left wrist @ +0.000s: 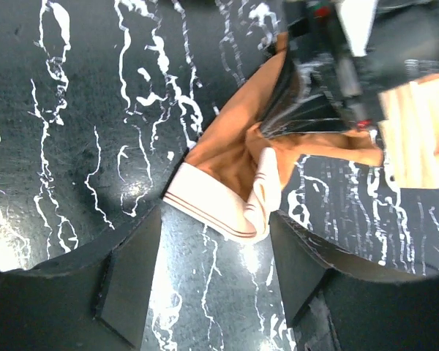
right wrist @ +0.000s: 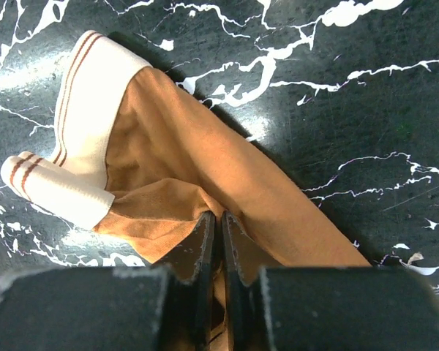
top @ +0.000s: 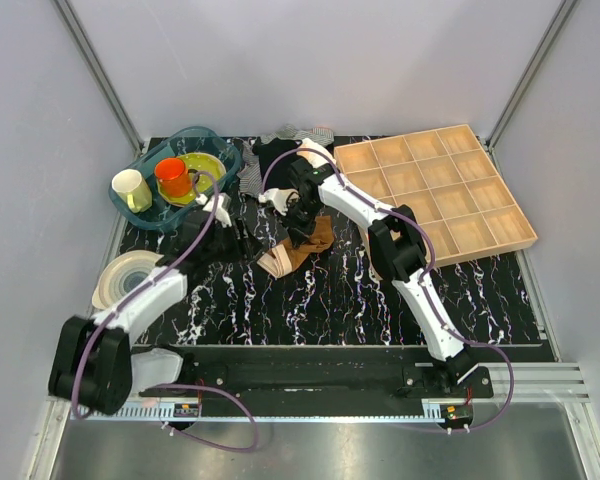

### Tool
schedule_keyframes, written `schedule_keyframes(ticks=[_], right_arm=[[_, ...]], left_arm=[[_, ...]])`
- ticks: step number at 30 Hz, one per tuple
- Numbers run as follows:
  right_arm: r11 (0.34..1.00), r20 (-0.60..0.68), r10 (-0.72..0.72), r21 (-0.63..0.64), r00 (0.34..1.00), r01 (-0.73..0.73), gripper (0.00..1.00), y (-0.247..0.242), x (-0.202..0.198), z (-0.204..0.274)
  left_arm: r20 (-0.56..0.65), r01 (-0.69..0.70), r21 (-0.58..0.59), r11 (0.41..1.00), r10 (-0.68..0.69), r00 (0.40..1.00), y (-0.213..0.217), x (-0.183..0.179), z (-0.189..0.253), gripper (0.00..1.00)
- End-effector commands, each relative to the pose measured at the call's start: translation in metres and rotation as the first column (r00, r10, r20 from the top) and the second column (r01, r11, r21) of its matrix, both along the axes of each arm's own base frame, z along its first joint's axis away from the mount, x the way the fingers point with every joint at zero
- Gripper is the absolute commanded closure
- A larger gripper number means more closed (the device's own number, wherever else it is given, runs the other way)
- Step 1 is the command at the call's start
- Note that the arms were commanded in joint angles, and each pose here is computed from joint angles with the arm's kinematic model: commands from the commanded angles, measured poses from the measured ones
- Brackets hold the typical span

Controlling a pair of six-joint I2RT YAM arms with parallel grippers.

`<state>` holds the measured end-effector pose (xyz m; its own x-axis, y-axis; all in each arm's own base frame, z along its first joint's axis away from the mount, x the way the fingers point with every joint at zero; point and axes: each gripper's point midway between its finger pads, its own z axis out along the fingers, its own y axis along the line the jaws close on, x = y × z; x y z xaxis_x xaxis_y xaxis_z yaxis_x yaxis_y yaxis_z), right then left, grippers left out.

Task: Roll the underwear
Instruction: Fold the underwear at the center of the board.

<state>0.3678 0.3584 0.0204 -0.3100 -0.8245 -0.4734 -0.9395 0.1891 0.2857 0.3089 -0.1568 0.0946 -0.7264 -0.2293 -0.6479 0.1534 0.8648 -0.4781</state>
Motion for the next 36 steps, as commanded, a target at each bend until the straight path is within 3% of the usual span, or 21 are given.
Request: schedule_keyframes(ticks=[1, 11, 25, 36], right_arm=[[0.998, 0.028, -0.041, -0.050, 0.999, 0.042, 0.88, -0.007, 0.012, -0.020], [0.997, 0.011, -0.057, -0.048, 0.998, 0.058, 0.87, -0.004, 0.011, -0.023], [0.997, 0.000, -0.066, -0.049, 0.998, 0.066, 0.86, -0.005, 0.009, -0.024], [0.996, -0.011, -0.087, 0.018, 0.996, 0.087, 0.81, -0.006, 0.015, 0.003]], left_arm=[[0.129, -0.023, -0.050, 0.998, 0.029, 0.991, 0.004, -0.006, 0.028, 0.36], [0.219, 0.215, -0.188, 0.958, -0.172, 0.960, -0.075, -0.012, 0.069, 0.43], [0.116, 0.209, -0.192, 0.959, -0.189, 0.975, -0.103, 0.030, 0.019, 0.48], [-0.093, 0.037, -0.102, 0.994, -0.047, 0.995, -0.057, 0.004, -0.062, 0.51]])
